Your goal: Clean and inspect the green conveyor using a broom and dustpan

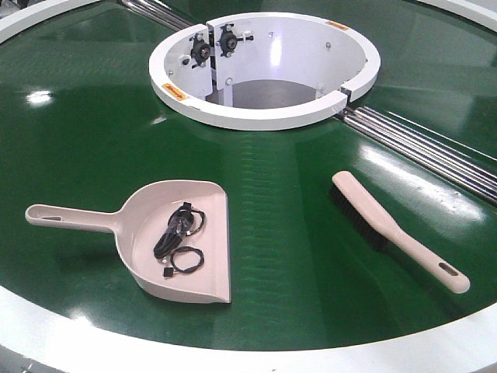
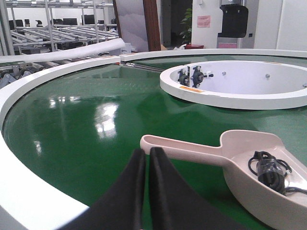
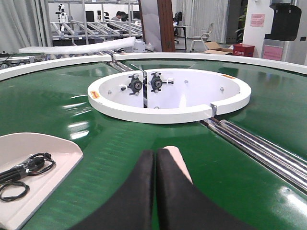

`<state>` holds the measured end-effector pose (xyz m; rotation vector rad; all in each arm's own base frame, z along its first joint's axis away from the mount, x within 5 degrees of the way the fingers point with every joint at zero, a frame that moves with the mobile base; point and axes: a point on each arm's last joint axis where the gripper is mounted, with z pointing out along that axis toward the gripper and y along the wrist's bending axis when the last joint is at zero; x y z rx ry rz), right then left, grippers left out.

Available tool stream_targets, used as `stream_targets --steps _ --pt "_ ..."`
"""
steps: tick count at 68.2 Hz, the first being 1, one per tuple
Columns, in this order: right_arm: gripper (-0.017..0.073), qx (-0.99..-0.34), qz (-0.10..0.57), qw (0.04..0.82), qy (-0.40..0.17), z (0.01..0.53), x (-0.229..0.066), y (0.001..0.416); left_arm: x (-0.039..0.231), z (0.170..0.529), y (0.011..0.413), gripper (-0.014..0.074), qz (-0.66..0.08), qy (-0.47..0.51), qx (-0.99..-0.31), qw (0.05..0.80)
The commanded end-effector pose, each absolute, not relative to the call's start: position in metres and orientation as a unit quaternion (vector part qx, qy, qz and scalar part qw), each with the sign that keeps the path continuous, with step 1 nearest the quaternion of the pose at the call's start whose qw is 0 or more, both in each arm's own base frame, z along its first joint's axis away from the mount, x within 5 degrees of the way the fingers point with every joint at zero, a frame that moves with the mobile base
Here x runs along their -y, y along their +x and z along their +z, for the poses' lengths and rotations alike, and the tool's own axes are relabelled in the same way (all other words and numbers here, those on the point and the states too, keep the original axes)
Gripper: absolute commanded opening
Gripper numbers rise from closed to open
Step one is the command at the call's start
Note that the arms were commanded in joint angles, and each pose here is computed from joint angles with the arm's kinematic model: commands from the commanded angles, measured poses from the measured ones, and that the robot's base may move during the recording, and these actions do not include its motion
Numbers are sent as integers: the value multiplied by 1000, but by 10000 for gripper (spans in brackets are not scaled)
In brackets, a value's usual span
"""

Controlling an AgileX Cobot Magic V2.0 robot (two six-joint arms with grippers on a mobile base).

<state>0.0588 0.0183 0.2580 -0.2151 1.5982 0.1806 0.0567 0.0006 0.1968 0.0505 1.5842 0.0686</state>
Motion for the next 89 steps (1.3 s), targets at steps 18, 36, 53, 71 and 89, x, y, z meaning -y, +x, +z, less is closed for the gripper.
stream_targets --steps 18,36,53,71,89 --pt "-8 -694 75 712 -82 271 -16 60 -1 200 56 -6 27 14 -686 727" --pt "-8 -683 32 723 -103 269 -13 60 -1 200 56 -6 27 14 -686 727" --pt "-8 -687 -19 718 -113 233 -9 65 -1 200 56 -6 27 14 -686 727" --pt "-8 -664 -22 746 -43 207 -2 55 -1 200 56 -6 27 14 -686 727" --pt "-8 -669 9 743 -20 206 -2 56 -1 200 56 -6 27 14 -686 727"
